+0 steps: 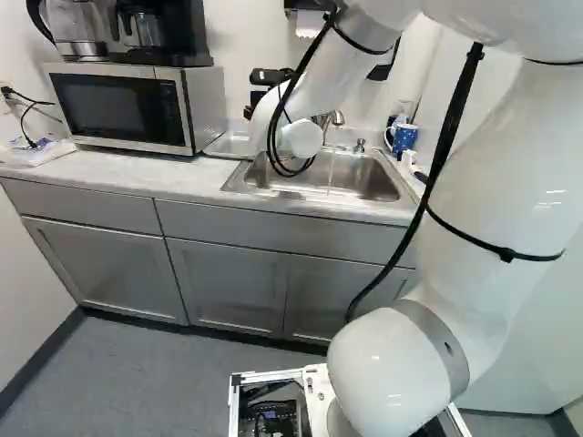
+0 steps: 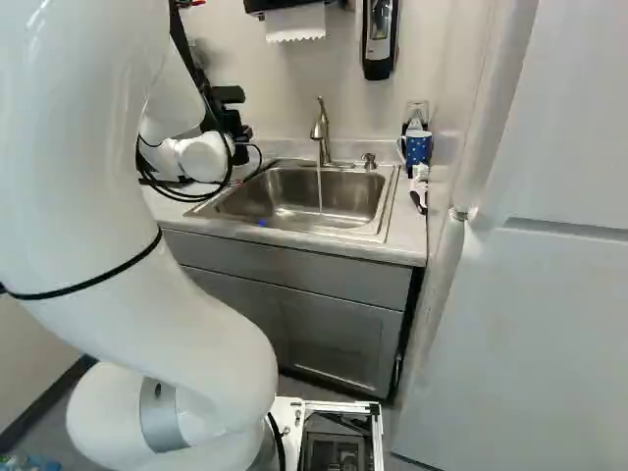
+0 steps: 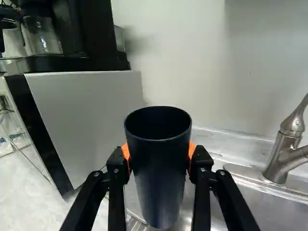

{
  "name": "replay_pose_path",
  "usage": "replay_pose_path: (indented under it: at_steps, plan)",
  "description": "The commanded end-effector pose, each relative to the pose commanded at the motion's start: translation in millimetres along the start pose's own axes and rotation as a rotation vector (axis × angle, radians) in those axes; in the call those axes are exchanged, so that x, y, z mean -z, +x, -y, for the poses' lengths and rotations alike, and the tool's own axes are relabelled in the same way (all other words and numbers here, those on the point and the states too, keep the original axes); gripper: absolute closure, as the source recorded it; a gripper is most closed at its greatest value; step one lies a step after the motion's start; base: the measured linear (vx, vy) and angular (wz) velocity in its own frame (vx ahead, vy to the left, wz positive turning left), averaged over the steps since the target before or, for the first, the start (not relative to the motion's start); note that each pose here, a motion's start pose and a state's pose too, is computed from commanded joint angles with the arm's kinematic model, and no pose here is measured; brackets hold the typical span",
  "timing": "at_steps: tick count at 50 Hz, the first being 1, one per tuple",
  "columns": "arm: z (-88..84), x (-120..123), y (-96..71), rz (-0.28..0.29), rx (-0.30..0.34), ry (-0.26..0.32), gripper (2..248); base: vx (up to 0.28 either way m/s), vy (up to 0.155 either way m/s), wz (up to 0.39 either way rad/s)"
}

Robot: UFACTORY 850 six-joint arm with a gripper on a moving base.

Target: Rinse the cup and place it in the tray

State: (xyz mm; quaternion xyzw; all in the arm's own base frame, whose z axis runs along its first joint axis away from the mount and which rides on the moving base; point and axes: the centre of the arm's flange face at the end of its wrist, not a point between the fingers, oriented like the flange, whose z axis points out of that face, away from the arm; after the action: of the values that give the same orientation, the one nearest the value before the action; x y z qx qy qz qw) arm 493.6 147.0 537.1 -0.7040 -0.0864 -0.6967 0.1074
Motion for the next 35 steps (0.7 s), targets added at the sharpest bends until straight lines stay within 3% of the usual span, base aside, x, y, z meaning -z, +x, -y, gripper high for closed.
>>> replay_pose_path:
  at_steps: [20, 35]
  plan:
    - [21.8, -35, -1.7, -0.005, 0.0, 0.039, 125, 0.0, 0.0, 0.0]
    - [29.0, -67, -3.8, -0.013, 0.0, 0.048, 125, 0.0, 0.0, 0.0]
